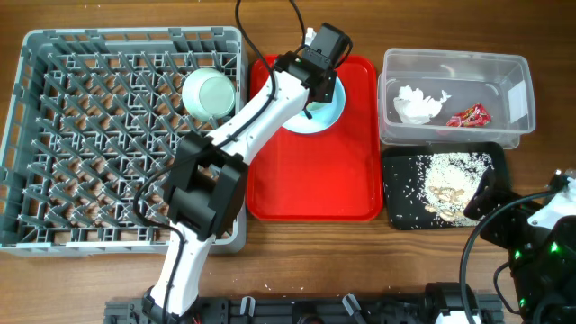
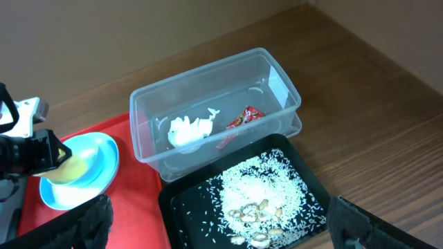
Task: Sort waste into correct bins and load items into the dishwasher rack
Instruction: 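Move the left gripper to the yellow cup and grasp its rim, then carry the yellow cup into the rack and release it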
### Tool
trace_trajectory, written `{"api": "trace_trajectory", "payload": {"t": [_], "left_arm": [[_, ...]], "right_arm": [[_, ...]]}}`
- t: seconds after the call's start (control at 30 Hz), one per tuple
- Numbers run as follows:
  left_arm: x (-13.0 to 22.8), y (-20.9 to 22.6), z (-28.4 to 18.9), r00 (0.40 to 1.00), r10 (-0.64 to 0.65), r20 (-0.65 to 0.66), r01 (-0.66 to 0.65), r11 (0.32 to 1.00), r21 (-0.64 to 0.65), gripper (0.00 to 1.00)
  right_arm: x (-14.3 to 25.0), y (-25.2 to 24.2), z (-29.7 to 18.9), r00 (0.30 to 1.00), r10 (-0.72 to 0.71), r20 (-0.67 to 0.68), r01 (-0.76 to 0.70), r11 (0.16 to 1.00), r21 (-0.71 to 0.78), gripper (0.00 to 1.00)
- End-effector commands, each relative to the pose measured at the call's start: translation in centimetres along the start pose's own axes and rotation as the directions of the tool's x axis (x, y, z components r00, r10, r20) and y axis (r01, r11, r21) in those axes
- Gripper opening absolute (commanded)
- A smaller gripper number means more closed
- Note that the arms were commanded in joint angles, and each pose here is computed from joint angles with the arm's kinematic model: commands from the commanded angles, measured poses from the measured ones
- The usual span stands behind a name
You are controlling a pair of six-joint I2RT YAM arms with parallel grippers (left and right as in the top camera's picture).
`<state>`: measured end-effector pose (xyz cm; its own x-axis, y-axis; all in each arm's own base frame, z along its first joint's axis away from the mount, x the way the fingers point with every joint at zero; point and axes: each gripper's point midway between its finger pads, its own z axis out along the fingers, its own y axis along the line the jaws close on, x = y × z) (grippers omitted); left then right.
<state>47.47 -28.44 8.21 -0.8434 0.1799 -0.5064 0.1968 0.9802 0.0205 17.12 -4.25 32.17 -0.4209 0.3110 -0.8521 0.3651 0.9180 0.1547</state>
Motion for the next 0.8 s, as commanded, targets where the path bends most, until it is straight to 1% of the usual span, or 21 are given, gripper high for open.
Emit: {"api": "trace_trajectory", "payload": {"t": [0.0,0.07,0.13,0.17,0.2,0.23,0.27,0.3,0.33,0.37,0.43,0.47,0.5,0.53,0.6,0.63,0.7,0.73,0.77], "left_arm": [[0.8,0.6,0.7,0.999,0.019,-0.027,-0.020,0.999,-0.026,0.04],[-0.1,0.9,-0.3,1.000,0.010,-0.001,-0.010,1.000,-0.028,0.04],[-2.5,1.2,-4.9,0.998,-0.021,0.067,0.021,1.000,0.003,0.04],[-3.6,1.2,-7.8,0.994,-0.032,0.101,0.028,0.999,0.036,0.04],[-4.8,1.1,-12.9,0.988,-0.049,0.150,0.033,0.994,0.105,0.04],[-4.9,0.9,-17.3,0.983,-0.059,0.173,0.028,0.984,0.177,0.04],[-4.4,1.1,-21.4,0.982,-0.067,0.179,0.021,0.969,0.246,0.04],[-2.5,2.1,-26.3,0.984,-0.072,0.161,0.020,0.953,0.304,0.04],[-0.2,3.9,-29.2,0.988,-0.096,0.122,0.056,0.953,0.296,0.04],[2.5,5.8,-31.4,0.992,-0.108,0.071,0.085,0.958,0.274,0.04],[7.2,8.9,-34.4,0.991,-0.132,-0.033,0.136,0.962,0.239,0.04],[9.1,9.6,-35.6,0.988,-0.132,-0.078,0.148,0.955,0.258,0.04],[11.3,9.8,-37.1,0.987,-0.104,-0.120,0.138,0.935,0.327,0.04],[12.3,9.6,-37.9,0.987,-0.084,-0.134,0.130,0.912,0.389,0.04],[13.4,9.5,-38.6,0.986,-0.089,-0.139,0.148,0.851,0.505,0.04],[13.9,9.2,-38.8,0.986,-0.083,-0.144,0.153,0.799,0.582,0.04],[14.3,8.8,-37.9,0.981,-0.092,-0.170,0.187,0.676,0.713,0.04],[14.5,9.0,-36.6,0.974,-0.113,-0.194,0.223,0.590,0.776,0.04],[15.0,9.5,-34.6,0.962,-0.143,-0.232,0.272,0.516,0.812,0.04]], "right_arm": [[0.0,0.1,0.0,1.000,-0.006,0.000,0.006,1.000,-0.006,1.00],[0.0,0.1,0.0,1.000,-0.006,0.000,0.006,1.000,-0.006,1.00],[0.0,0.1,0.0,1.000,-0.006,0.000,0.006,1.000,-0.006,1.00],[0.0,0.1,0.0,1.000,-0.006,0.000,0.006,1.000,-0.006,1.00],[0.0,0.1,0.0,1.000,-0.006,0.000,0.006,1.000,-0.006,1.00],[0.0,0.1,0.0,1.000,-0.006,0.000,0.006,1.000,-0.006,1.00],[0.0,0.1,0.0,1.000,-0.006,0.000,0.006,1.000,-0.006,1.00],[0.0,0.1,0.0,1.000,-0.006,0.000,0.006,1.000,-0.006,1.00],[0.0,0.1,0.0,1.000,-0.006,0.000,0.006,1.000,-0.006,1.00],[0.0,0.1,0.0,1.000,-0.006,0.000,0.006,1.000,-0.006,1.00],[0.0,0.1,0.0,1.000,-0.006,0.000,0.006,1.000,-0.006,1.00],[0.0,0.1,0.0,1.000,-0.006,0.000,0.006,1.000,-0.006,1.00],[0.0,0.1,0.0,1.000,-0.006,0.000,0.006,1.000,-0.006,1.00],[0.0,0.1,0.0,1.000,-0.007,0.000,0.007,1.000,-0.006,1.00],[0.0,0.1,0.0,1.000,-0.006,0.000,0.006,1.000,-0.006,1.00],[0.0,0.1,0.0,1.000,-0.006,0.000,0.006,1.000,-0.006,1.00],[0.0,0.1,0.0,1.000,-0.006,0.000,0.006,1.000,-0.006,1.00],[0.0,0.1,0.0,1.000,-0.006,0.000,0.006,1.000,-0.006,1.00],[0.0,0.1,0.0,1.000,-0.006,0.000,0.006,1.000,-0.006,1.00]]}}
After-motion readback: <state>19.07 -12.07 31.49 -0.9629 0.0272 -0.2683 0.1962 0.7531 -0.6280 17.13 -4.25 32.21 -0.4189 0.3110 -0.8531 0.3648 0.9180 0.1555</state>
